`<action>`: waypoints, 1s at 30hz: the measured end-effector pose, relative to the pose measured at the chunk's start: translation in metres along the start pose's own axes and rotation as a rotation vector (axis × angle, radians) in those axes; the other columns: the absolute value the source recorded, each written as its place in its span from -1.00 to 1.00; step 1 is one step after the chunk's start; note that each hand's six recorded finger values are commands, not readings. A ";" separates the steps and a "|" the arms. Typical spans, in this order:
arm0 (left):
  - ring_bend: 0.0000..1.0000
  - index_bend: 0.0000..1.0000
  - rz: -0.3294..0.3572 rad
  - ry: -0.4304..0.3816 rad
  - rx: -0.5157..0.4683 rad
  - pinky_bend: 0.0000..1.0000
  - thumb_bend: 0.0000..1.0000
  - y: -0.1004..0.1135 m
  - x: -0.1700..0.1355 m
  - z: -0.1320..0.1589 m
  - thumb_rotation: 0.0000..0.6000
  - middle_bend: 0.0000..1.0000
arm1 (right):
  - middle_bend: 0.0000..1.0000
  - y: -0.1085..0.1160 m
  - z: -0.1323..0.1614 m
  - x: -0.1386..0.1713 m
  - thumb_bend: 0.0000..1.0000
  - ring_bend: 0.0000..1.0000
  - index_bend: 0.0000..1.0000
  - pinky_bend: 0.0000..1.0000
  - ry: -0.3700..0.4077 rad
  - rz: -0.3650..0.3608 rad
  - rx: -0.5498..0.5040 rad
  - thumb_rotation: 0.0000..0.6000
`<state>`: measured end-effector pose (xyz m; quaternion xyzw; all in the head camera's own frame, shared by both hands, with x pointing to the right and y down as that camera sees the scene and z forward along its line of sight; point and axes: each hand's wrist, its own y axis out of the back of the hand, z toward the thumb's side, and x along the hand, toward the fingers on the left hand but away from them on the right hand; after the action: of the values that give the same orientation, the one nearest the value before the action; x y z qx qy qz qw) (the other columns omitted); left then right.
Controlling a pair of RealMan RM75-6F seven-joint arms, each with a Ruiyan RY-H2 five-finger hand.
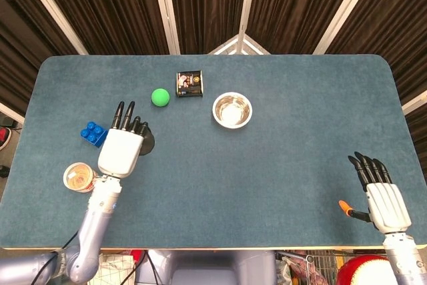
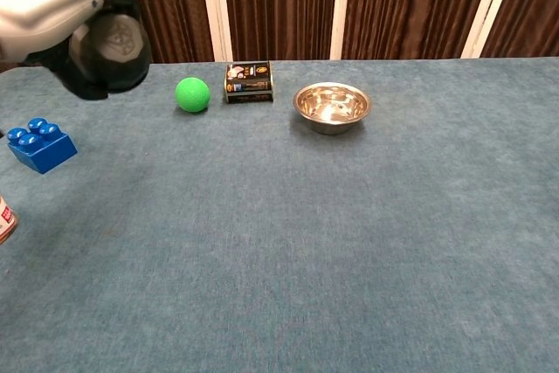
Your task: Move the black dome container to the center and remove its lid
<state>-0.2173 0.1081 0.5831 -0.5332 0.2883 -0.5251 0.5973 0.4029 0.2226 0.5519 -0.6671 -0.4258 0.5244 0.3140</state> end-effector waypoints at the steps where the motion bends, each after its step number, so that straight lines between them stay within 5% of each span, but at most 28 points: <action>1: -1.00 0.12 -0.001 0.002 0.005 -1.00 -0.34 0.000 0.001 0.001 1.00 -0.05 | -1.00 0.000 0.000 0.000 -0.53 -1.00 -1.00 -1.00 0.001 0.000 0.001 1.00; 4: -1.00 0.12 -0.029 0.011 -0.061 -1.00 -0.34 -0.001 0.001 0.006 1.00 -0.05 | -1.00 -0.001 0.000 -0.001 -0.53 -1.00 -1.00 -1.00 0.001 0.004 0.003 1.00; 7: -1.00 0.12 -0.102 0.024 -0.238 -1.00 -0.34 -0.005 0.001 0.012 1.00 -0.04 | -1.00 -0.002 0.000 -0.001 -0.54 -1.00 -1.00 -1.00 0.002 0.006 0.003 1.00; 13: -1.00 0.13 -0.377 0.078 -0.769 -1.00 -0.34 -0.024 -0.005 0.027 1.00 -0.05 | -1.00 -0.002 0.000 -0.001 -0.53 -1.00 -1.00 -1.00 0.000 0.005 0.004 1.00; 17: -1.00 0.13 -0.635 0.128 -1.187 -1.00 -0.34 -0.038 -0.016 0.041 1.00 -0.07 | -1.00 -0.003 0.001 -0.001 -0.54 -1.00 -1.00 -1.00 0.003 0.007 0.005 1.00; 21: -1.00 0.13 -0.819 0.126 -1.527 -1.00 -0.34 -0.032 -0.021 0.054 1.00 -0.07 | -1.00 -0.003 0.001 -0.001 -0.53 -1.00 -1.00 -1.00 0.004 0.007 0.006 1.00; 25: -1.00 0.13 -0.905 0.052 -1.646 -1.00 -0.34 -0.021 -0.023 0.062 1.00 -0.07 | -1.00 -0.003 0.001 -0.001 -0.53 -1.00 -1.00 -1.00 0.003 0.007 0.007 1.00; 30: -1.00 0.13 -0.853 -0.002 -1.532 -1.00 -0.34 -0.023 -0.019 0.056 1.00 -0.07 | -1.00 -0.005 0.002 -0.002 -0.53 -1.00 -1.00 -1.00 0.004 0.013 0.010 1.00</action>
<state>-0.1793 0.1471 0.6157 -0.8505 0.3372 -0.3652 -0.1721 0.3997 0.2228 0.5567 -0.6694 -0.4182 0.5273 0.3146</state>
